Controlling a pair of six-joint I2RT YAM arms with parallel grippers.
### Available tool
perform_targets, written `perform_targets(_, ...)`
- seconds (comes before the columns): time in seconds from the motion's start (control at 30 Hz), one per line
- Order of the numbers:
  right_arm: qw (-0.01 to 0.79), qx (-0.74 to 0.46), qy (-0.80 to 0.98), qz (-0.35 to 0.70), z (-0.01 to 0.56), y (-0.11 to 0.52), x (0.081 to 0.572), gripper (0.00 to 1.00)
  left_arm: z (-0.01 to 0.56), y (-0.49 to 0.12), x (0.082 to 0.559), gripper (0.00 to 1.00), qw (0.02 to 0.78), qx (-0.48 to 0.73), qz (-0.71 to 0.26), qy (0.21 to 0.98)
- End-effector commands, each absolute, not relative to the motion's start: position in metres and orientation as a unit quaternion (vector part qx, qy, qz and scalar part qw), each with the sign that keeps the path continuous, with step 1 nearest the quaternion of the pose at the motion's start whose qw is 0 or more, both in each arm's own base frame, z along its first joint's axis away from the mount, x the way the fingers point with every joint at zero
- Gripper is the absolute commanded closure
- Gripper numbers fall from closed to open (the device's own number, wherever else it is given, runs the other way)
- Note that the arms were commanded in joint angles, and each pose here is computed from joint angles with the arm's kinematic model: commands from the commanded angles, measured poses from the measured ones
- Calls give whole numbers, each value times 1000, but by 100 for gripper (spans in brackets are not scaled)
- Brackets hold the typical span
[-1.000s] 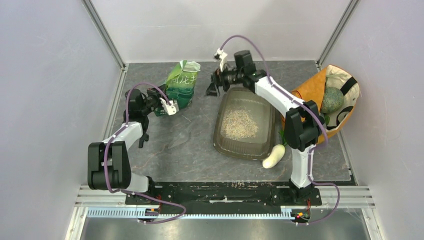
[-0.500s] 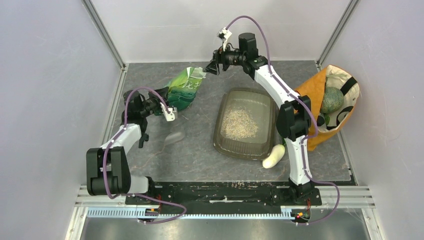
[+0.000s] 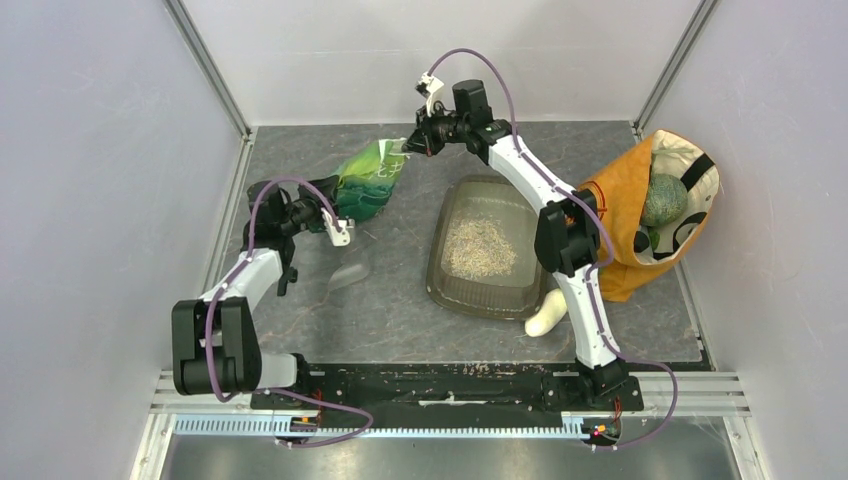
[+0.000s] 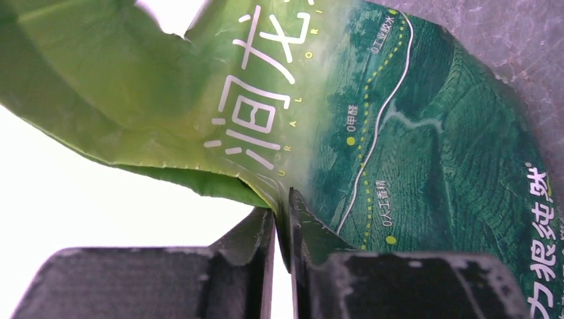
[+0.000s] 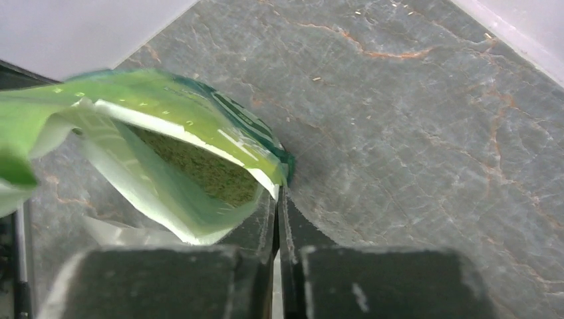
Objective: Fill the litter box with clean litter
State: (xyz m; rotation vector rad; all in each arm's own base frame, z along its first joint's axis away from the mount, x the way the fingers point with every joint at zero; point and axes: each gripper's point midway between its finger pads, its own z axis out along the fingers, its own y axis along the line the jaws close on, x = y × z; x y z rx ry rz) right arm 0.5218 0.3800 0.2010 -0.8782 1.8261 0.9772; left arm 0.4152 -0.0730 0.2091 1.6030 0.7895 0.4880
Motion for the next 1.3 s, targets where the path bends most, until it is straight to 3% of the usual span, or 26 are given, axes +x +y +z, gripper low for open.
perform_targets(0.0,446,-334,721,412,237,385,520,100,223,-71,408,63,583,705,203,348)
perform_targets(0.1,451,-309,723,422,259,385,512,100,236,-61,405,22,581,651,127,472)
perform_targets(0.2,447,-301,726,427,274,386,501,100,266,-57,399,19,591,558,43,582)
perform_targets(0.4,429,-322,736,412,268,396,481,100,301,-84,360,16,589,499,-101,628)
perform_targets(0.7,425,-312,752,396,274,391,472,100,282,-81,359,14,550,474,-130,676)
perform_targets(0.93,406,-295,763,407,286,393,455,100,294,-81,388,27,558,478,-94,672)
perform_targets(1.0,391,-283,770,417,284,394,450,100,290,-82,391,37,549,485,-94,674)
perform_targets(1.07,382,-281,771,426,286,393,445,100,282,-80,396,57,537,487,-96,682)
perform_targets(1.13,381,-282,767,432,292,392,441,100,283,-77,400,95,539,478,-111,684)
perform_targets(1.17,380,-288,760,441,298,391,438,100,287,-77,399,98,545,476,-132,678)
perform_targets(1.2,378,-292,753,452,304,388,436,96,293,-76,396,98,551,474,-152,669)
perform_targets(1.27,377,-298,736,476,314,378,435,48,300,-73,391,98,555,487,-161,655)
